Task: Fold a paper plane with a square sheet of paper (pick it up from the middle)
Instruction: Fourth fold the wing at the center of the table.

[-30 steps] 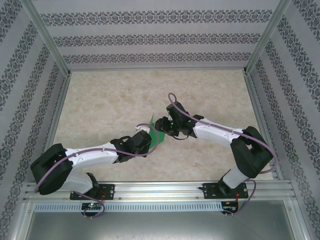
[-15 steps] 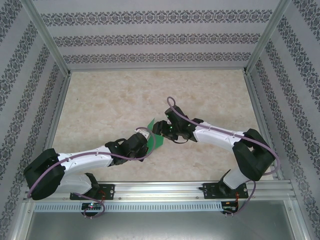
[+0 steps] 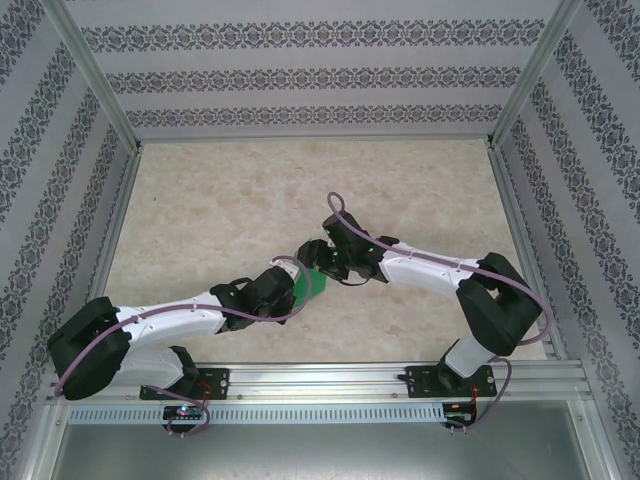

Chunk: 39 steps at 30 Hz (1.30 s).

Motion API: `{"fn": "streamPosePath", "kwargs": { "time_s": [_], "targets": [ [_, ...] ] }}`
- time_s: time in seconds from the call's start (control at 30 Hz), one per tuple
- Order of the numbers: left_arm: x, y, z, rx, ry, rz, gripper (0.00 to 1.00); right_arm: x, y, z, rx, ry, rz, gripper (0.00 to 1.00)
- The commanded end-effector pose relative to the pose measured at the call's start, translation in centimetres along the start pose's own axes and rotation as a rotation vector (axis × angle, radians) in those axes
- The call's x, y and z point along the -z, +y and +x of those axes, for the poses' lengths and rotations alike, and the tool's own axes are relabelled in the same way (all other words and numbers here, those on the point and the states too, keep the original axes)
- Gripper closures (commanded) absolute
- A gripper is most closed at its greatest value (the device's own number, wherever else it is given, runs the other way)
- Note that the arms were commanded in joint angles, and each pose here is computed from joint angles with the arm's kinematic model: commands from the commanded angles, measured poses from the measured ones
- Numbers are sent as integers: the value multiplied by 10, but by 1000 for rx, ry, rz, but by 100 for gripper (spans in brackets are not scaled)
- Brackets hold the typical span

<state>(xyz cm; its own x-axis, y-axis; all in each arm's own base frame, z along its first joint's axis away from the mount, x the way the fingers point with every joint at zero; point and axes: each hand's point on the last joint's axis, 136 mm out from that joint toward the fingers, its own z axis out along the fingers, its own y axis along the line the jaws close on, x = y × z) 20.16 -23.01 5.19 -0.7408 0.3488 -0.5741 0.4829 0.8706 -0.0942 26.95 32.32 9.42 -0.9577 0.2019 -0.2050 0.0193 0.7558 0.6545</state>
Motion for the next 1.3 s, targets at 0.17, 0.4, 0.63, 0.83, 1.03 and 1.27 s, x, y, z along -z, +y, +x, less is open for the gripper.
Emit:
{"fn": "streamPosePath", "kwargs": {
  "time_s": [0.17,0.4,0.63,0.83,1.03,1.27],
  "targets": [
    [1,-4,-1,-41,-13,5,87,-21,10,-11,-15,45,-12,54],
    [-6,0,5,-20,21,-31,76,-26,11,-10,-12,62,-24,67],
    [-9,-4,4,-6,24,-11,68,-23,10,-11,-15,55,-20,71],
    [-13,-2,5,16,26,-24,62,-23,10,-11,-12,60,-22,71],
    [-15,3,3,36,19,-66,67,-22,8,-12,-10,59,-13,71],
    [-14,2,1,29,7,-70,79,-21,5,-12,-9,58,2,71]
  ]
}}
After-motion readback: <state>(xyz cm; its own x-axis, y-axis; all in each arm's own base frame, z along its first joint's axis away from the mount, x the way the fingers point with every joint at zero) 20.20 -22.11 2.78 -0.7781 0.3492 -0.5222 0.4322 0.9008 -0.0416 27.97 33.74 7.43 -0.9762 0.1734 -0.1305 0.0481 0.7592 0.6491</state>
